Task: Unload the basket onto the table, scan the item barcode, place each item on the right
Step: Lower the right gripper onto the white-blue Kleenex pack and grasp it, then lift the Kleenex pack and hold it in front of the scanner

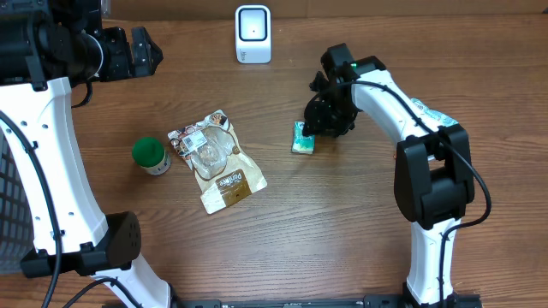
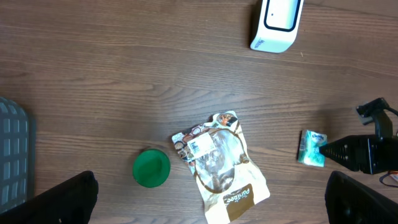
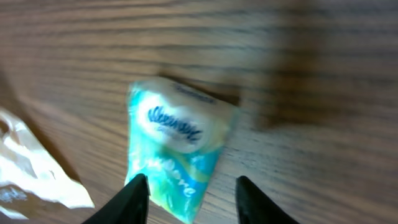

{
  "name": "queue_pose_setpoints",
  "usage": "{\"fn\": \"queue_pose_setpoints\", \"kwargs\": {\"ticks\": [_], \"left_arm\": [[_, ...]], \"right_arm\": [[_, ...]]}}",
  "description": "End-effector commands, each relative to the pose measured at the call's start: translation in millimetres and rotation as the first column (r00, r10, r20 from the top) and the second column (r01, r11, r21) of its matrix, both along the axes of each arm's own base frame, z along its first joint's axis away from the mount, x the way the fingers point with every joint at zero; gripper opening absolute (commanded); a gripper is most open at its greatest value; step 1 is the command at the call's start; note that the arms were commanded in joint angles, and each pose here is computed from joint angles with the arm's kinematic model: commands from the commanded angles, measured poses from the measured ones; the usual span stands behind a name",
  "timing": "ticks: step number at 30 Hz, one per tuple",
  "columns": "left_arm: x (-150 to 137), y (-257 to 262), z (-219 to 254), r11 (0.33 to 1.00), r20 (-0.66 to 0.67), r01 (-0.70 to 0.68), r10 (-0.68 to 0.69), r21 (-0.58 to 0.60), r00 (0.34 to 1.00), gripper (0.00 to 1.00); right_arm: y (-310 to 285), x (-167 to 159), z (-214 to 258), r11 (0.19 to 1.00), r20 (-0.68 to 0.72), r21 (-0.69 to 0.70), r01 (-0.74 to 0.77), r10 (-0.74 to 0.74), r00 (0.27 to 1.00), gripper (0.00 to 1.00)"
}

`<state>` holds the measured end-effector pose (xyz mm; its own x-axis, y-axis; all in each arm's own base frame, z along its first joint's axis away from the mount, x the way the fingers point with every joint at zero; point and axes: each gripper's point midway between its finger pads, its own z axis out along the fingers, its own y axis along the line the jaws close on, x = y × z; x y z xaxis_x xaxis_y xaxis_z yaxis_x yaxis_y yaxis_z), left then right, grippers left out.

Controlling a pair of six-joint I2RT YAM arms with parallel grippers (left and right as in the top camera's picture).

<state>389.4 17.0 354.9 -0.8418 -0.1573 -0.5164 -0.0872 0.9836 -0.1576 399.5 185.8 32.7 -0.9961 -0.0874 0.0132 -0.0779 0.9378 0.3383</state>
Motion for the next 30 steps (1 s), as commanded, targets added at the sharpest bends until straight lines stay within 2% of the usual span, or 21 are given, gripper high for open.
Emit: {"fn": "queue_pose_setpoints", "kwargs": {"ticks": [1, 10, 13, 15, 20, 23, 25, 27, 30], "left_arm": [[1, 2, 2, 1.0, 0.01, 0.011, -0.011, 0.013, 1.0, 1.0], [1, 2, 2, 1.0, 0.01, 0.011, -0.011, 0.013, 1.0, 1.0], [1, 2, 2, 1.0, 0.01, 0.011, -0.011, 0.013, 1.0, 1.0], [1, 2, 2, 1.0, 0.01, 0.011, -0.011, 0.013, 1.0, 0.99], [1, 2, 2, 1.0, 0.01, 0.011, -0.011, 0.013, 1.0, 0.99], [1, 2, 2, 1.0, 0.01, 0.011, -0.011, 0.013, 1.0, 1.0], [1, 2, 2, 1.0, 0.01, 0.011, -0.011, 0.013, 1.0, 0.99], [1, 2, 2, 1.0, 0.01, 0.011, -0.011, 0.013, 1.0, 0.99], [1, 2, 2, 1.0, 0.01, 0.011, -0.011, 0.013, 1.0, 1.0]], "right_arm": [[7, -14, 3, 0.99, -0.092, 0.041, 0.135, -0.131, 0.987, 0.32], [10, -25, -17, 0.962, -0.167, 0.009, 0.275, -0.269, 0.948, 0.24], [11, -22, -23, 0.949, -0.163, 0.013, 0.314, -0.308, 0.937, 0.15], [12, -19, -25, 0.943, -0.157, 0.017, 0.333, -0.326, 0.932, 0.04], [11, -15, -19, 0.945, -0.131, 0.019, 0.326, -0.321, 0.938, 0.04], [24, -11, 8, 0.964, -0.102, 0.141, 0.226, -0.213, 0.972, 0.04], [41, -9, 40, 0.942, -0.077, 0.302, 0.145, -0.127, 0.989, 0.04], [56, -7, 78, 0.875, -0.036, 0.479, 0.066, -0.056, 0.998, 0.04], [66, -7, 133, 0.718, 0.004, 0.696, -0.005, 0.003, 1.0, 0.04]]}}
